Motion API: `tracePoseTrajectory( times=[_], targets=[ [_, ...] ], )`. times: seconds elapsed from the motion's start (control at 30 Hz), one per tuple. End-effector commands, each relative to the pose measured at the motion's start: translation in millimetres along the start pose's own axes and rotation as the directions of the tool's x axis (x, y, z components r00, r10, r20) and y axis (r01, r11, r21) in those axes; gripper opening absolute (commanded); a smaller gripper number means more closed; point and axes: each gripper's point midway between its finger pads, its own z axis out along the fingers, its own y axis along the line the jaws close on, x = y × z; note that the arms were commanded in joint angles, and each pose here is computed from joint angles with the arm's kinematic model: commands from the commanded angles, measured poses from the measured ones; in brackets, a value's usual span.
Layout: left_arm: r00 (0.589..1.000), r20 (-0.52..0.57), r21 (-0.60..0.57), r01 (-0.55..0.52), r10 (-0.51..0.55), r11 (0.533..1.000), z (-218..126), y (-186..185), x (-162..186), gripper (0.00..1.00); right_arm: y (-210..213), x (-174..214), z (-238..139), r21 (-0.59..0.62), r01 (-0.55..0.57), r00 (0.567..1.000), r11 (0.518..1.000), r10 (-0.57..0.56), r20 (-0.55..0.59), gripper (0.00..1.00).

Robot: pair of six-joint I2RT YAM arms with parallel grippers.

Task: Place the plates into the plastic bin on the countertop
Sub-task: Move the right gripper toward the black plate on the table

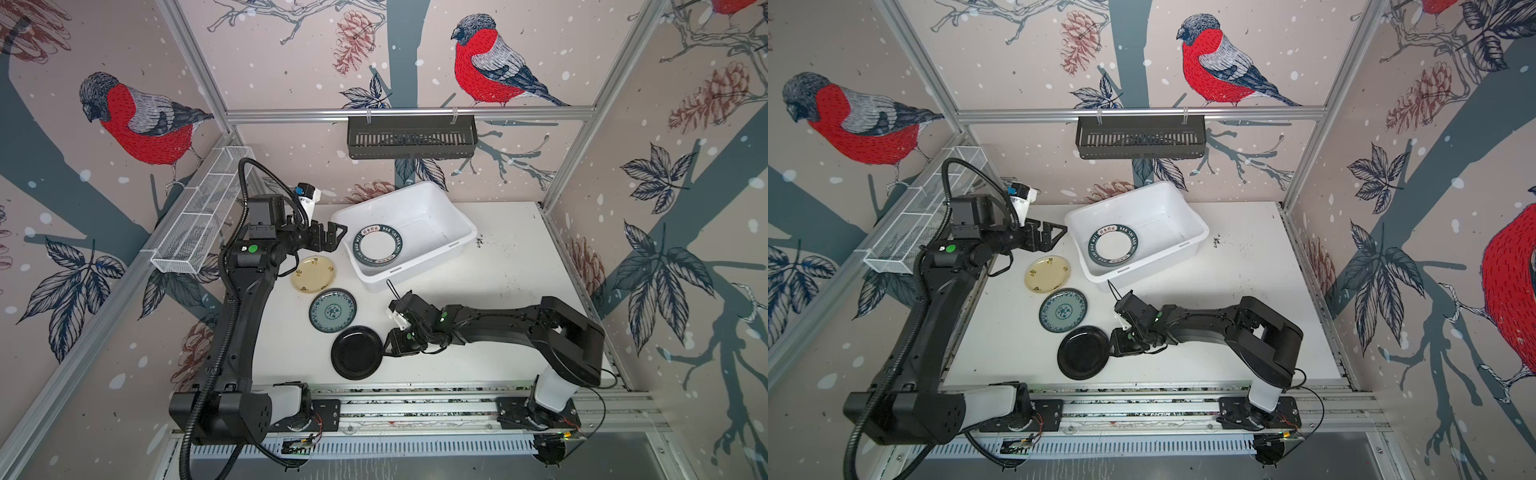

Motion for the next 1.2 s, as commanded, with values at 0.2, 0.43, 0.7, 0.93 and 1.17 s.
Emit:
tracePoseTrajectory(
  times=[0.2, 0.43, 0.7, 0.93, 1.17],
  targets=[
    [0.999, 0.051, 0.031, -0.009, 0.007, 0.999, -4.8, -9.3, -5.5, 0.97, -1.8, -14.4, 13.5, -0.039, 0.006, 1.000, 0.999, -0.006, 0.009, 0.36],
    [0.998, 0.057, 0.049, 0.006, -0.009, 0.999, -3.4, -13.2, -3.7, 0.97, -11.5, -15.5, 18.1, -0.059, -0.033, 0.999, 0.998, 0.035, 0.026, 0.32],
    [0.998, 0.062, 0.056, 0.010, -0.013, 0.998, -3.7, -15.5, -4.8, 0.97, -14.3, -25.8, 18.8, -0.087, -0.056, 0.996, 0.995, 0.061, 0.057, 0.31],
    [0.998, 0.061, 0.057, 0.013, -0.017, 0.998, -4.7, -16.2, -2.3, 0.96, -16.1, -27.6, 24.9, -0.097, -0.062, 0.997, 0.993, 0.067, 0.045, 0.28],
    [0.998, 0.058, 0.057, 0.018, -0.022, 0.998, -4.6, -16.4, 1.1, 0.96, -25.6, -26.7, 29.5, -0.067, -0.078, 0.996, 0.995, 0.081, 0.041, 0.24]
  ],
)
